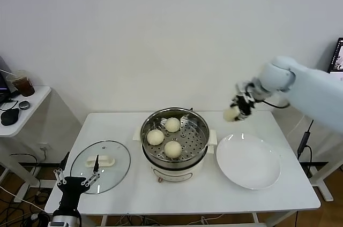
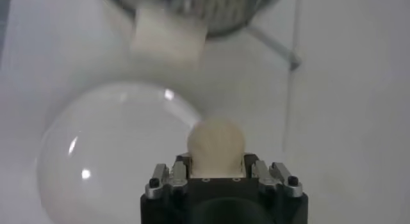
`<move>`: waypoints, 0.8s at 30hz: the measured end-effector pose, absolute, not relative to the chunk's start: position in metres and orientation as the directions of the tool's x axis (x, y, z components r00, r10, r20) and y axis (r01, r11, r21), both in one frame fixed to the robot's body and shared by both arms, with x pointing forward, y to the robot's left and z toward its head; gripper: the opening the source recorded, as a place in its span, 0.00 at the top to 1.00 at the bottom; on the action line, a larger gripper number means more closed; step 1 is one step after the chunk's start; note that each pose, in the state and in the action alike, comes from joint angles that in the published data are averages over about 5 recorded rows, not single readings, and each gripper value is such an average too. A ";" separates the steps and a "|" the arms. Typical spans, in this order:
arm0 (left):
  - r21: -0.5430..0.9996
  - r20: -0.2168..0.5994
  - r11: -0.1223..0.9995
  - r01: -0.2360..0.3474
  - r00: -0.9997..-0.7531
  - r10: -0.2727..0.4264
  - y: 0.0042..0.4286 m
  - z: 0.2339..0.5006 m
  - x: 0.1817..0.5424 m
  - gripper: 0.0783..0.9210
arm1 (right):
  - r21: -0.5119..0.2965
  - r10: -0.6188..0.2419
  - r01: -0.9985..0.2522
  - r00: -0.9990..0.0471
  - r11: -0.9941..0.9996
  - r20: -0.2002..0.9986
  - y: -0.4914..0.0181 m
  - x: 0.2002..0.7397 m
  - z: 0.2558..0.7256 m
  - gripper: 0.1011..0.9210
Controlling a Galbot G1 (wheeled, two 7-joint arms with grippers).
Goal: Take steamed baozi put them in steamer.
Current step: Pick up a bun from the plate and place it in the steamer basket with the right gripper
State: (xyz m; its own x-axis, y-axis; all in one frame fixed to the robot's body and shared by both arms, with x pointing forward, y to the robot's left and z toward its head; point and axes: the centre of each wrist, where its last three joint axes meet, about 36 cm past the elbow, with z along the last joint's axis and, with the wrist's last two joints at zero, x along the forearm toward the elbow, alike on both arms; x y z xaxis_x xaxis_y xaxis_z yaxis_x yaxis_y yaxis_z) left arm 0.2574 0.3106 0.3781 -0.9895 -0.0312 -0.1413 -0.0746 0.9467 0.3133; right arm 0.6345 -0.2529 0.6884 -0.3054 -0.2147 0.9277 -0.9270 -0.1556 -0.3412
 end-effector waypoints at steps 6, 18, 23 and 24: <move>0.309 -0.145 0.947 -0.081 -0.989 -0.037 0.311 0.378 0.257 0.12 | -0.304 -0.244 -0.940 -0.262 -0.155 0.934 -0.190 0.623 0.689 0.51; 0.307 -0.150 0.947 -0.095 -0.987 -0.051 0.315 0.378 0.256 0.12 | -0.229 -0.195 -0.963 -0.199 -0.144 0.960 -0.129 0.630 0.631 0.51; 0.308 -0.150 0.947 -0.097 -0.987 -0.053 0.315 0.378 0.257 0.12 | -0.224 -0.174 -0.966 -0.200 -0.128 0.964 -0.123 0.639 0.606 0.51; 0.308 -0.149 0.947 -0.097 -0.987 -0.053 0.315 0.378 0.257 0.12 | -0.224 -0.170 -0.967 -0.202 -0.124 0.965 -0.122 0.641 0.602 0.51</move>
